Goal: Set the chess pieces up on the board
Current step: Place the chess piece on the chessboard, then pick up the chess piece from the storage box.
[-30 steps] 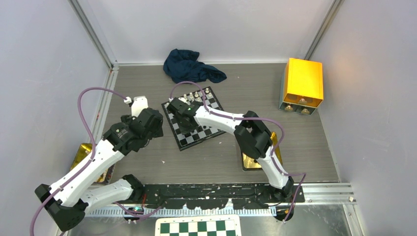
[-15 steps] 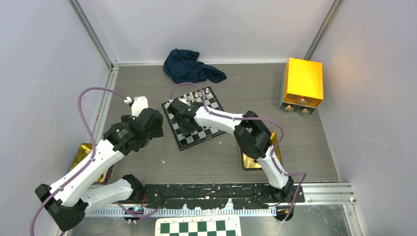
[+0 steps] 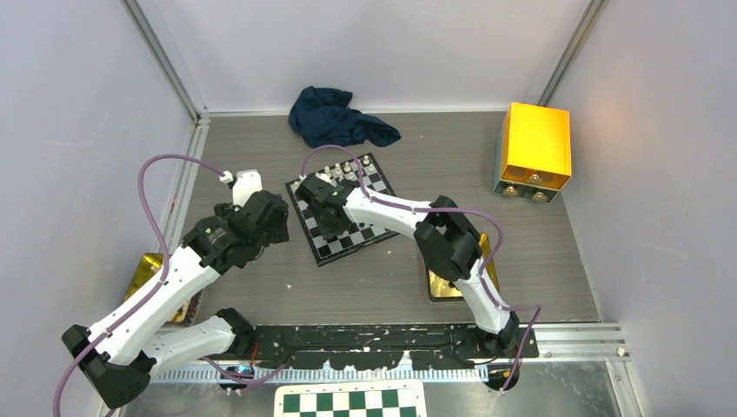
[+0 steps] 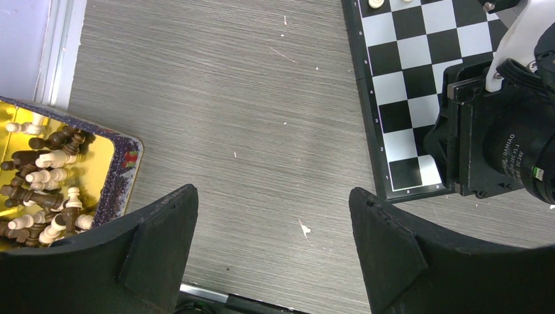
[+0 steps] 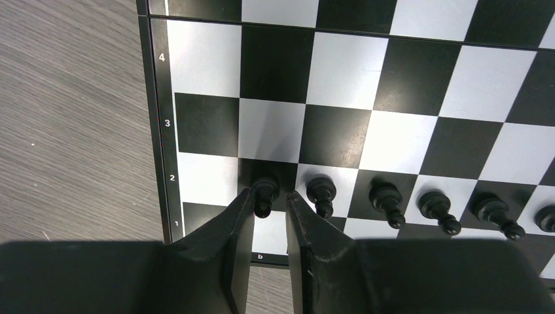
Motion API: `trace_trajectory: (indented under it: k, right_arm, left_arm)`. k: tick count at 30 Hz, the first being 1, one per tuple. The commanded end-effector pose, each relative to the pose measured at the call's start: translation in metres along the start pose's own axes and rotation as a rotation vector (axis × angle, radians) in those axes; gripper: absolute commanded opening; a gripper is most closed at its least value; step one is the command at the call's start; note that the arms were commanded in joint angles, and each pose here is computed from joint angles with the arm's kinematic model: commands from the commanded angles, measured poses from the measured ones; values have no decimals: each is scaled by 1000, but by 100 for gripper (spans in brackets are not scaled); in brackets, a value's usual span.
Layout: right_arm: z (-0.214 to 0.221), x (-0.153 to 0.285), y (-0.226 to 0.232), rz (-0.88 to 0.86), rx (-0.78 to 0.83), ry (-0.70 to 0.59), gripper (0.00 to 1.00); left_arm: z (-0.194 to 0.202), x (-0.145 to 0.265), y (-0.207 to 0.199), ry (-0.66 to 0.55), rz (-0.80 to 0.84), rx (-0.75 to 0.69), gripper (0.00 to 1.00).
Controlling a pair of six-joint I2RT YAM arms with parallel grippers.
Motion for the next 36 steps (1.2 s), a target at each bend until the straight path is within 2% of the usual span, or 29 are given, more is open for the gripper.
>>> trace_trajectory:
  k: [1, 15, 22, 29, 30, 32, 36]
  right_arm:
    - [-32, 42, 3, -21, -1, -117, 30]
    - [-44, 64, 6, -38, -5, -165, 30]
    - [-57, 93, -2, -17, -14, -234, 30]
    - [-49, 136, -41, 90, -82, -298, 31]
    - [-45, 141, -50, 114, -101, -304, 32]
    - [-38, 158, -72, 170, -156, -332, 41]
    - [-11, 173, -119, 282, -299, -344, 44]
  left_arm:
    - [-11, 3, -4, -34, 19, 29, 86]
    - [-13, 3, -6, -35, 23, 27, 85]
    - [-17, 3, -6, -44, 13, 19, 85]
    - [-20, -6, -23, -37, 35, 6, 88]
    - [-21, -7, -26, -35, 41, 3, 89]
    - [-23, -11, -35, -29, 52, -5, 89]
    - [-26, -18, -50, -19, 67, -24, 90]
Point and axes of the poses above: each gripper's point midway between its finger pads, its own x axis back along the fingers, its own y axis along the line the jaws close on, z = x × y, the point moved 1 cm from there along x, back along the fingers, and after that the axes turned 3 degrees about x, right-handed, at the moved point
